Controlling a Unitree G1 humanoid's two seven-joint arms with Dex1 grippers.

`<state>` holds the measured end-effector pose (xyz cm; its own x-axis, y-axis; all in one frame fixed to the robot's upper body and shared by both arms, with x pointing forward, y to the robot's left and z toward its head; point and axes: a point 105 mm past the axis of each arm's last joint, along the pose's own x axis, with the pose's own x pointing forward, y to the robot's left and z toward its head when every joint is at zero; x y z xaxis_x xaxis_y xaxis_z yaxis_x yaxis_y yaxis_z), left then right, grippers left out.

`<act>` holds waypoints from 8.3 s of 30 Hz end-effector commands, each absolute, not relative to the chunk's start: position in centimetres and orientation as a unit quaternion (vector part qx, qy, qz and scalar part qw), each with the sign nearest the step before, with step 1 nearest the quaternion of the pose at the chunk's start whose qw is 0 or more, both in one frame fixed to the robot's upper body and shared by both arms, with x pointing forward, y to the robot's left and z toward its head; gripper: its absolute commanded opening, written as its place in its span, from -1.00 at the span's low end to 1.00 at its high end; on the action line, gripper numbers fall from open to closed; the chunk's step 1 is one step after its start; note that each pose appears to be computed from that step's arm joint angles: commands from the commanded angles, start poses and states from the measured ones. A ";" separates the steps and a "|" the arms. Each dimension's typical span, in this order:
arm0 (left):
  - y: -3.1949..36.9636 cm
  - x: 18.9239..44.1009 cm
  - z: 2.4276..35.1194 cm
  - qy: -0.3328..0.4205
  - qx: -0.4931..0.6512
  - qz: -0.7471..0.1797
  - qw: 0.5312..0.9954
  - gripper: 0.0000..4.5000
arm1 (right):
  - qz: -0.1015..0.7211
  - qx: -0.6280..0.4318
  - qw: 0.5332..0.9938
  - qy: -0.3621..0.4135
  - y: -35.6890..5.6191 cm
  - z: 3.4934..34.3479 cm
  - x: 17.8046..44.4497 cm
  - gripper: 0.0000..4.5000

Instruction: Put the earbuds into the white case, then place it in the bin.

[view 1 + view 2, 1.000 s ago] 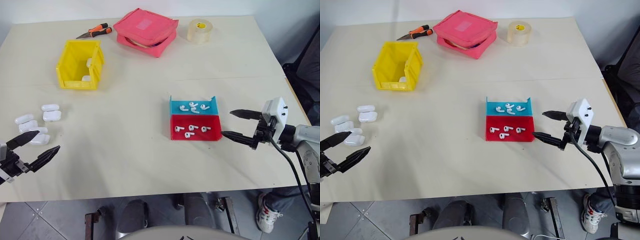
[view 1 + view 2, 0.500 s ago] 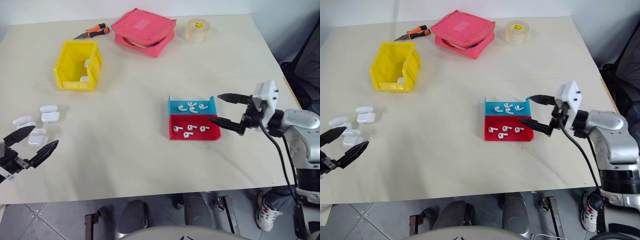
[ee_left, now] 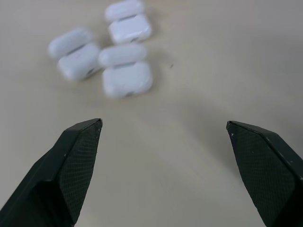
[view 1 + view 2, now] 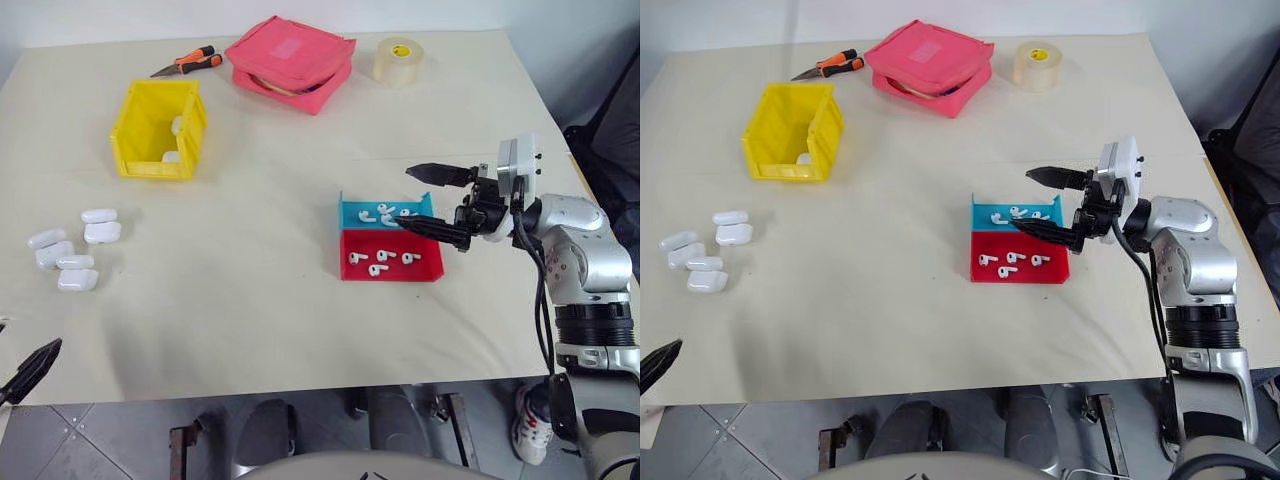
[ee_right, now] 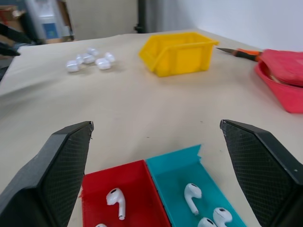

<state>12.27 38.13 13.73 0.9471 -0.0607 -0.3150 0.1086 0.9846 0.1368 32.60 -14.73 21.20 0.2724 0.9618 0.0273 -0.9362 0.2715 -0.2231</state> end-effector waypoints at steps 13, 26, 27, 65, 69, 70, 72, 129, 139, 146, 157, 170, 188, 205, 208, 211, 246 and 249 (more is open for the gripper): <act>39.0 13.7 15.2 0.184 0.099 0.011 0.978 0.99 | 0.635 -0.102 0.758 -0.108 -13.0 21.7 32.9 1.00; 40.7 20.6 15.2 0.375 0.062 0.053 0.924 0.99 | 0.640 -0.104 0.755 -0.097 -12.5 20.7 32.3 1.00; 40.8 21.3 15.2 0.378 0.062 0.052 0.922 0.99 | 0.638 -0.108 0.756 -0.093 -12.5 20.5 32.3 1.00; 39.0 26.2 12.1 0.418 -0.041 0.091 0.903 0.99 | 0.633 -0.115 0.761 -0.079 -11.7 19.6 32.7 1.00; 38.8 26.6 12.0 0.413 -0.050 0.098 0.904 0.99 | 0.632 -0.115 0.762 -0.080 -11.6 19.6 32.8 1.00; 38.9 26.7 11.9 0.412 -0.051 0.102 0.904 0.99 | 0.632 -0.116 0.762 -0.080 -11.5 19.6 32.8 1.00; 38.9 26.8 11.7 0.412 -0.053 0.108 0.903 0.81 | 0.632 -0.116 0.762 -0.080 -11.5 19.6 32.9 1.00; 12.1 30.8 24.3 -0.271 0.048 -0.700 0.659 0.24 | 0.474 -0.194 0.858 0.023 -15.5 17.2 26.7 1.00; 7.7 28.4 18.6 -0.234 0.032 -0.728 0.644 0.24 | 0.471 -0.208 0.856 0.048 -15.7 16.5 26.8 1.00; 7.1 27.7 18.0 -0.219 0.011 -0.725 0.652 0.24 | 0.462 -0.218 0.857 0.066 -16.0 16.0 26.9 1.00; 7.3 26.5 17.5 -0.207 -0.005 -0.740 0.640 0.24 | 0.430 -0.264 0.859 0.088 -16.8 15.8 27.8 0.82; 7.7 26.3 16.7 -0.192 -0.007 -0.743 0.641 0.24 | 0.406 -0.254 0.861 0.169 -19.3 15.5 24.2 0.44; 7.7 26.2 16.4 -0.188 -0.004 -0.739 0.647 0.24 | 0.420 -0.323 0.813 0.240 -18.9 16.6 25.9 0.44; 7.7 25.9 16.5 -0.195 0.009 -0.734 0.650 0.24 | 0.469 -0.394 0.740 0.278 -16.4 15.8 30.8 -0.09; 7.7 25.9 16.5 -0.196 0.011 -0.731 0.653 0.24 | 0.472 -0.402 0.734 0.275 -16.2 15.6 31.3 -0.09; 7.8 25.8 16.5 -0.197 0.012 -0.729 0.655 0.24 | 0.474 -0.407 0.730 0.275 -16.1 15.4 31.6 -0.09; 7.5 25.7 16.6 -0.198 0.012 -0.719 0.666 0.24 | 0.480 -0.426 0.712 0.287 -16.0 14.6 32.6 -0.09; 7.5 25.8 16.6 -0.198 0.012 -0.719 0.666 0.24 | 0.482 -0.424 0.712 0.285 -15.9 14.6 32.5 -0.09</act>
